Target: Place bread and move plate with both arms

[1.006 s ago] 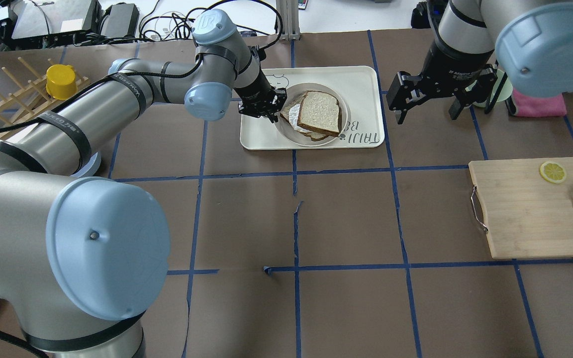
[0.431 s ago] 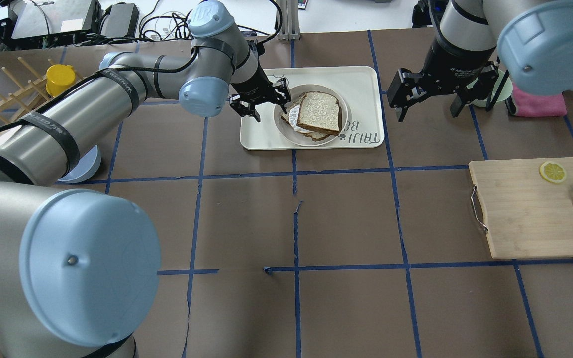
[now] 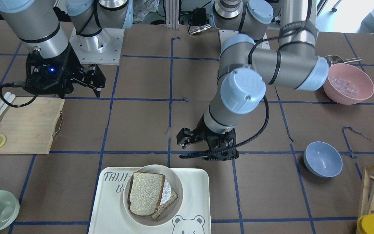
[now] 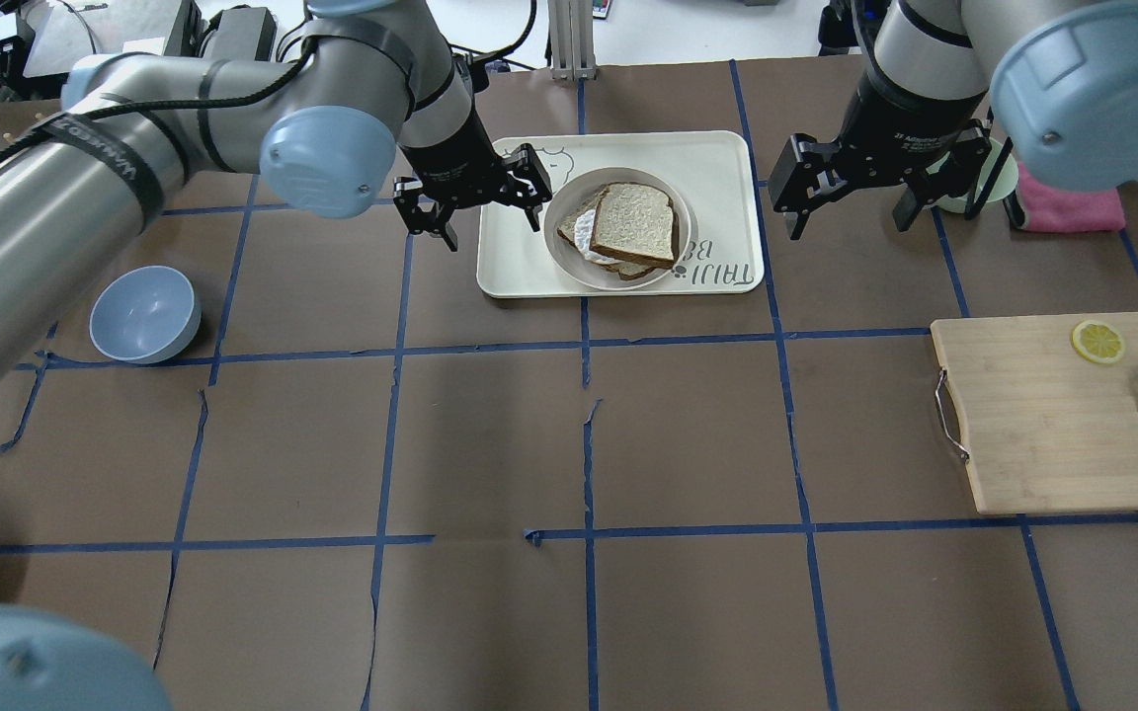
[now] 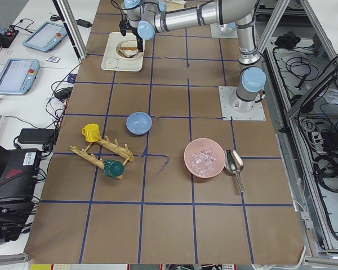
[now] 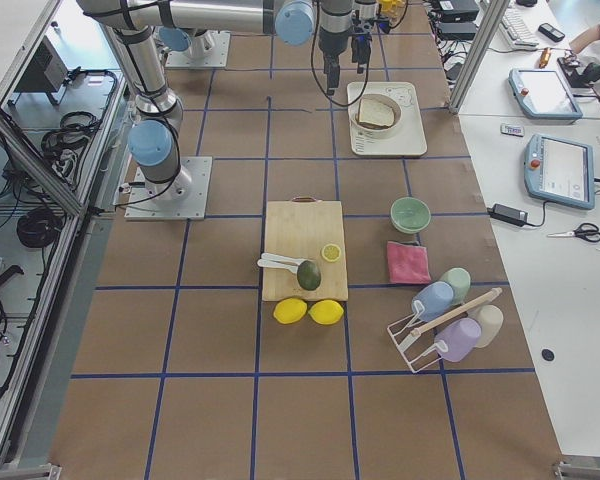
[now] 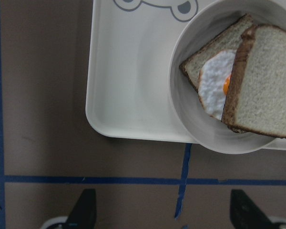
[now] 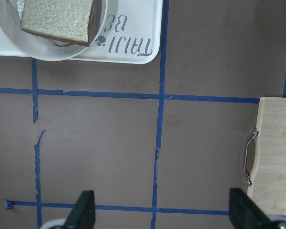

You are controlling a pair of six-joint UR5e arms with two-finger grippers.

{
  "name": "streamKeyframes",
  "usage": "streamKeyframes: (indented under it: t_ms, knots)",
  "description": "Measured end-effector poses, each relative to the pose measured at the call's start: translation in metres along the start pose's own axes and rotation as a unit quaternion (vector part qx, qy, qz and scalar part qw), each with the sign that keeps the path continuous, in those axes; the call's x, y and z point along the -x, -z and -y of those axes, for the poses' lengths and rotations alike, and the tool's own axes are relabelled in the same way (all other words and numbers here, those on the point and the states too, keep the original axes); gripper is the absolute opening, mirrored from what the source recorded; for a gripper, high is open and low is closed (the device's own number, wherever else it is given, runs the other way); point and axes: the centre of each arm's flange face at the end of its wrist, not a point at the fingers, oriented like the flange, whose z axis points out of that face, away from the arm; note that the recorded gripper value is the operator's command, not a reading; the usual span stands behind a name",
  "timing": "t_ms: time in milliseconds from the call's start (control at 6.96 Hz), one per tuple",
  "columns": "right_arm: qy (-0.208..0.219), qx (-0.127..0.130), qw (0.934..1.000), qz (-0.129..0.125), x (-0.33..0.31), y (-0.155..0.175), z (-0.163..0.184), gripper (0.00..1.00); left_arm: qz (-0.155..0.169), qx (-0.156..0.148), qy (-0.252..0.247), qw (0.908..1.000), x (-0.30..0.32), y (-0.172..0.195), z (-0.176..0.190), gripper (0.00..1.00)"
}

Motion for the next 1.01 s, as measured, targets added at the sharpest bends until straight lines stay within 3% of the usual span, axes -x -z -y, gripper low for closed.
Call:
streamKeyframes:
  t_ms: [431,719,1006]
  knots:
    - [0.001,0.001,1.0000,-0.006,-0.001,0.001,-0.002,1.00,0.041,-0.020,-0.002,0.9989,0.018,0.112,-0.093,1.00]
    - [0.001,0.000,1.0000,-0.006,0.000,0.001,-0.002,1.00,0.055,-0.038,-0.006,0.9977,0.032,0.134,-0.133,1.00]
    - [0.001,0.000,1.0000,-0.006,0.000,0.001,-0.002,1.00,0.070,-0.084,-0.069,0.9915,0.051,0.147,-0.127,1.00]
